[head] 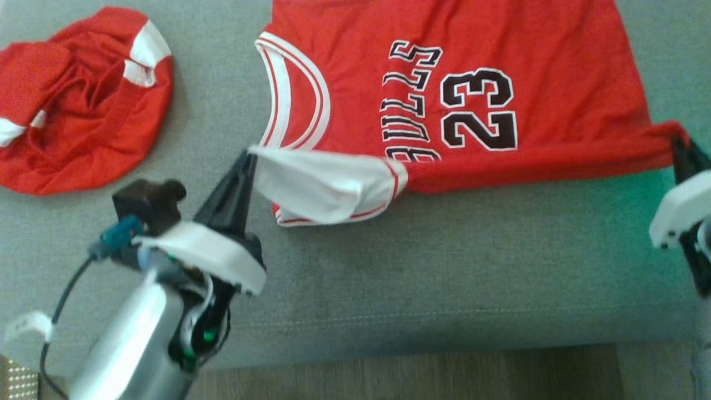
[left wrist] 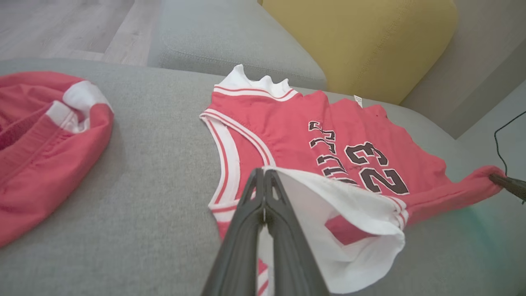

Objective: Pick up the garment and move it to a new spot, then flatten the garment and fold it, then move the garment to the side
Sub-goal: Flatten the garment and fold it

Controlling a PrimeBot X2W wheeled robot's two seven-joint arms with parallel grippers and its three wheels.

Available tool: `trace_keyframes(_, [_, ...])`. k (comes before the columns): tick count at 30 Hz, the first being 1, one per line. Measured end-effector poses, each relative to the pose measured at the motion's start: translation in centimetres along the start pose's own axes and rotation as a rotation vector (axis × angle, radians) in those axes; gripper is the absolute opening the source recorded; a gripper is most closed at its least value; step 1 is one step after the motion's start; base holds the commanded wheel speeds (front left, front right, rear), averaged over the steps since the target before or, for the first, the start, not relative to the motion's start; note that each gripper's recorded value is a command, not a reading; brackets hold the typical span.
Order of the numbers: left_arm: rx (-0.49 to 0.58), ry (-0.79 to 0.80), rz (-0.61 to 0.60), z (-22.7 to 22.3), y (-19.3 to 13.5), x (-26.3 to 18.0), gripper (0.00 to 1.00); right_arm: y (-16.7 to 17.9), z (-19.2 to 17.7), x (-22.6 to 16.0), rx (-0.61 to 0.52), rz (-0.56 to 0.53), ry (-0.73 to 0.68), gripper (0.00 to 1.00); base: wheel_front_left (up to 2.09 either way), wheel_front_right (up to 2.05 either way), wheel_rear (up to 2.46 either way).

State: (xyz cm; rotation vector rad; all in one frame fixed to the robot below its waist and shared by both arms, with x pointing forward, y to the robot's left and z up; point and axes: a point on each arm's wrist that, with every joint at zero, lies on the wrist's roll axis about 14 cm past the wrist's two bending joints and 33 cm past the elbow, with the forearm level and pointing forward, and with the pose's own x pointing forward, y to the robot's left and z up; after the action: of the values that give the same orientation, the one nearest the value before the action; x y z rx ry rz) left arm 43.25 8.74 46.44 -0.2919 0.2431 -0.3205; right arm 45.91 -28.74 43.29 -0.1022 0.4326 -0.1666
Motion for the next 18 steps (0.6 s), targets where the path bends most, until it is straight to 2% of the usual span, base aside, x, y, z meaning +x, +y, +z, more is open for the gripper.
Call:
trace_keyframes(9, [0.041,-0.042,-0.014,0.8,1.2,4.2,0.0,0.7,0.4,3.5,0.024,0.009,-0.008,0.0,0.0,0.0,0.0])
trace_keyframes(18, [0.077,-0.025,-0.008,-0.3,2.9,7.8,0.0,1.4,0.2,7.1,0.022,0.022,0.002,0.0,0.0,0.0,0.0])
